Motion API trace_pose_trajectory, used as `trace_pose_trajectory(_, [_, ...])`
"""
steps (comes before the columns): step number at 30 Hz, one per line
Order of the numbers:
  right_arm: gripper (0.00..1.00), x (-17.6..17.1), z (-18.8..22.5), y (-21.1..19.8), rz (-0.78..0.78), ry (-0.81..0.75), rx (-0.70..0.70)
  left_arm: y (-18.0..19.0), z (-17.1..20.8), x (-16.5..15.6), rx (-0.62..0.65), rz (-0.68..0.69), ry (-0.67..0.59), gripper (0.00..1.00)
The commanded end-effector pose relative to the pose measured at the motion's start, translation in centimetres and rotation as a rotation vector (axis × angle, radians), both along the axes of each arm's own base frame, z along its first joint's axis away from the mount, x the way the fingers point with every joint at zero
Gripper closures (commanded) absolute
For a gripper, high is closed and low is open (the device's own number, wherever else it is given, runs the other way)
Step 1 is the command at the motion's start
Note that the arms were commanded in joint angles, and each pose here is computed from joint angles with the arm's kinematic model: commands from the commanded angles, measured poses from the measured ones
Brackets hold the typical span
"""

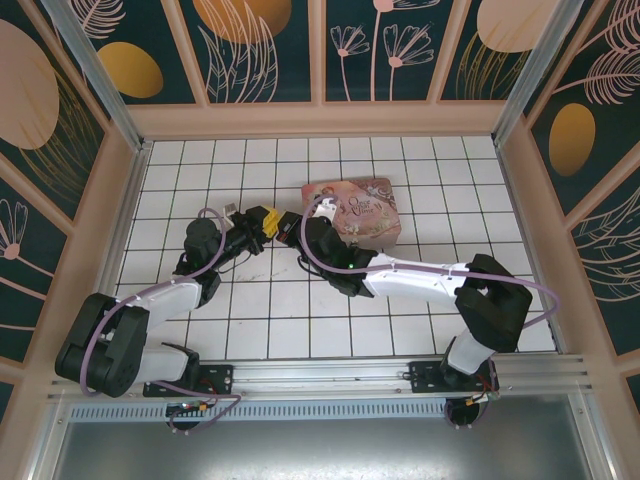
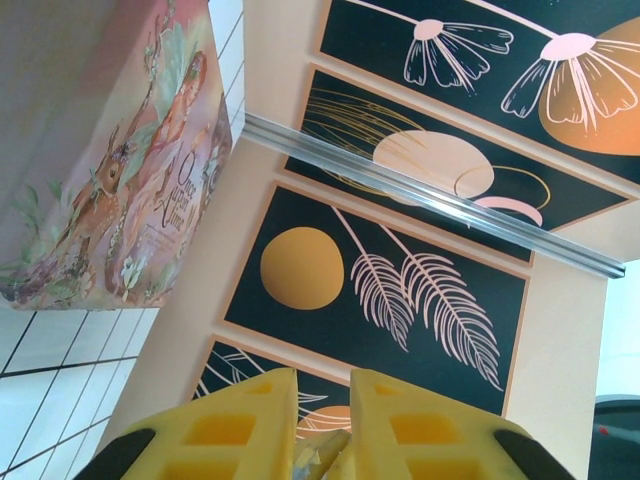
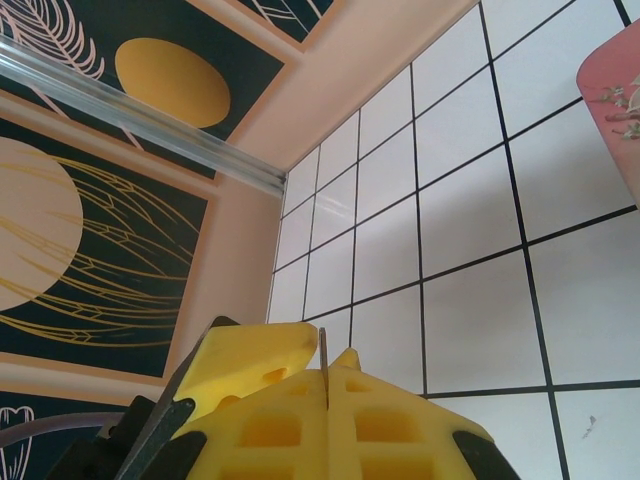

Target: Unlock a padlock with a key

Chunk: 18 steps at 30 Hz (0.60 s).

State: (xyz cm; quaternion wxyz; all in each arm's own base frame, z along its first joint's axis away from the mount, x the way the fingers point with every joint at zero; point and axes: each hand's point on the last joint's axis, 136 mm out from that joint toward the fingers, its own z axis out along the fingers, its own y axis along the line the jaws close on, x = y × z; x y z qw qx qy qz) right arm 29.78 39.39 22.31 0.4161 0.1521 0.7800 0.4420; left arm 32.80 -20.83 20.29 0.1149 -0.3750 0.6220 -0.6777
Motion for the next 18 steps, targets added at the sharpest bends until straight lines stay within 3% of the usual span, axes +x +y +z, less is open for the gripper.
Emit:
trace_pose_trajectory(1, [1.00,0.1,2.3,0.1,-0.014,-0.031,0.058,0.0,0.6,-0.2,0.007,0.002,-0.030,0.80])
trace_pose_trajectory(18, [1.00,0.4,3.8,0.7,-0.009,-0.060,0.064,0.1,0.5,-0.3,0.015,0.002,-0.026,0.96])
